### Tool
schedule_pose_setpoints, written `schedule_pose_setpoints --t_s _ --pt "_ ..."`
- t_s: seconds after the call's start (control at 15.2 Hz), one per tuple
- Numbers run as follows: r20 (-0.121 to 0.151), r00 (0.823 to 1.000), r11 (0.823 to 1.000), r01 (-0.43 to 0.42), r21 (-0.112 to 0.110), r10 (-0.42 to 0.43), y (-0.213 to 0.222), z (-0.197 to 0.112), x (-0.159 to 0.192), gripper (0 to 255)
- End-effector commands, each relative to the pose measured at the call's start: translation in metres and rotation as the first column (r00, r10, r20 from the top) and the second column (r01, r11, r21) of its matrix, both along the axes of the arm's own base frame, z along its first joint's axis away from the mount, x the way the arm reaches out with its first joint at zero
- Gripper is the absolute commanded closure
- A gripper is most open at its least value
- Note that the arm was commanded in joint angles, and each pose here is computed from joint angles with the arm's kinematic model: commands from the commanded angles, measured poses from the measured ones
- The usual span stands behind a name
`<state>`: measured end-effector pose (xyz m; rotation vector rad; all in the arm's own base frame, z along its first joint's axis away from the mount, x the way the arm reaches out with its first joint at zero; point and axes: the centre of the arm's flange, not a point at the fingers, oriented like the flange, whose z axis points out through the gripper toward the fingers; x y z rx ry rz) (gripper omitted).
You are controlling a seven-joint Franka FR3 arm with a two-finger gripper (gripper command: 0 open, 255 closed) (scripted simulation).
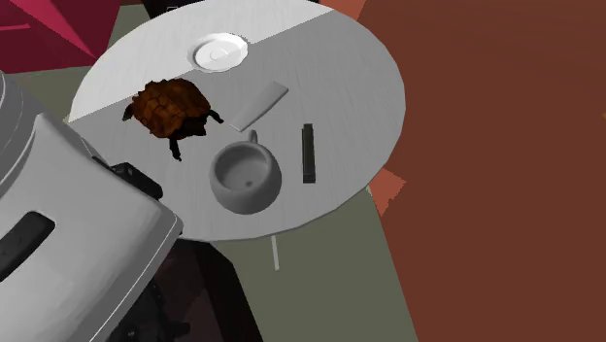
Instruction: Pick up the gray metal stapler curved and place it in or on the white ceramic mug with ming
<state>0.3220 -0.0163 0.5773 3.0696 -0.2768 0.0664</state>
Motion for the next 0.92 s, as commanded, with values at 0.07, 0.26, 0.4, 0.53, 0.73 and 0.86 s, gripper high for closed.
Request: schedule_pose_setpoints --t_s 0.07,0.26,0.4,0.53,0.73,0.86 --pt "-0.003 0.999 0.999 -0.034 0.001 0.034 0.000 -0.007 0.012 0" --pt "-0.014 0.991 0.991 -0.135 0.003 0.135 0.004 -0.027 0.046 0" --pt "-0.021 0.979 0.979 -0.202 0.005 0.202 0.009 -0.040 0.069 0" --pt "-0.027 0.963 0.963 -0.268 0.007 0.268 0.015 -0.054 0.091 0" --pt "-0.037 0.930 0.931 -0.365 0.012 0.365 0.027 -0.075 0.123 0" --pt "-0.043 0.903 0.904 -0.427 0.016 0.427 0.036 -0.089 0.143 0"
